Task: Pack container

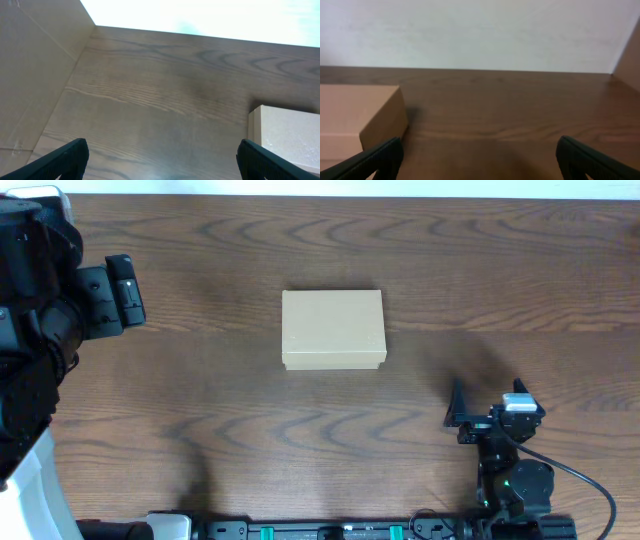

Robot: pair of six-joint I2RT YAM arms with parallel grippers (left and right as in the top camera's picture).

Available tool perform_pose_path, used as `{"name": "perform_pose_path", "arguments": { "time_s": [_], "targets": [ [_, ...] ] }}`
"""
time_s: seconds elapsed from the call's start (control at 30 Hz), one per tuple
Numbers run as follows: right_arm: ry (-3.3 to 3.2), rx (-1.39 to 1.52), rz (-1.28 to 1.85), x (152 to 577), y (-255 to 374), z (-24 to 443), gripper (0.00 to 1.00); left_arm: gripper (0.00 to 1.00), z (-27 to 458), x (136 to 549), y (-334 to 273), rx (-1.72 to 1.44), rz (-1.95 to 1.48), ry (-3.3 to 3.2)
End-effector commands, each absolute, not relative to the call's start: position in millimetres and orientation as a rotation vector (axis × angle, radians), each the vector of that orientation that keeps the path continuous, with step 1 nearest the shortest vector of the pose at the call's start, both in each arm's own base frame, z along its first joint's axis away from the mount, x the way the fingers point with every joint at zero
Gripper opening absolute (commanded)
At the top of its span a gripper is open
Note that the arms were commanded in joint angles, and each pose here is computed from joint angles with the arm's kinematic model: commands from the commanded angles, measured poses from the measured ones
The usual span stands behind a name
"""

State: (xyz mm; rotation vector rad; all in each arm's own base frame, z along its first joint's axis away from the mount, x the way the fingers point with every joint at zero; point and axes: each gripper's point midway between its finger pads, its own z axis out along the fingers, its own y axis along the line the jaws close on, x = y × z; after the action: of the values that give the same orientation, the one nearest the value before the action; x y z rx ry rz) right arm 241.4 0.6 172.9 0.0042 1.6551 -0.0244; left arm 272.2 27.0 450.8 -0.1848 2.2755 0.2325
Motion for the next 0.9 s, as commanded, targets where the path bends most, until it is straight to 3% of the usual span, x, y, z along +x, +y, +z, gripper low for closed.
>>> {"name": "perform_pose_path", "arguments": {
  "time_s": [0.0, 0.87],
  "targets": [
    [1.668, 0.029, -0.028, 243.0, -3.1, 160.4, 0.99, 0.95, 438.1, 259.2, 27.3, -0.173, 0.246, 2.350],
    [1.661, 0.029, -0.028, 244.3, -3.1, 158.2, 0.99, 0.95, 438.1, 259.2, 27.3, -0.173, 0.246, 2.350]
  ]
}}
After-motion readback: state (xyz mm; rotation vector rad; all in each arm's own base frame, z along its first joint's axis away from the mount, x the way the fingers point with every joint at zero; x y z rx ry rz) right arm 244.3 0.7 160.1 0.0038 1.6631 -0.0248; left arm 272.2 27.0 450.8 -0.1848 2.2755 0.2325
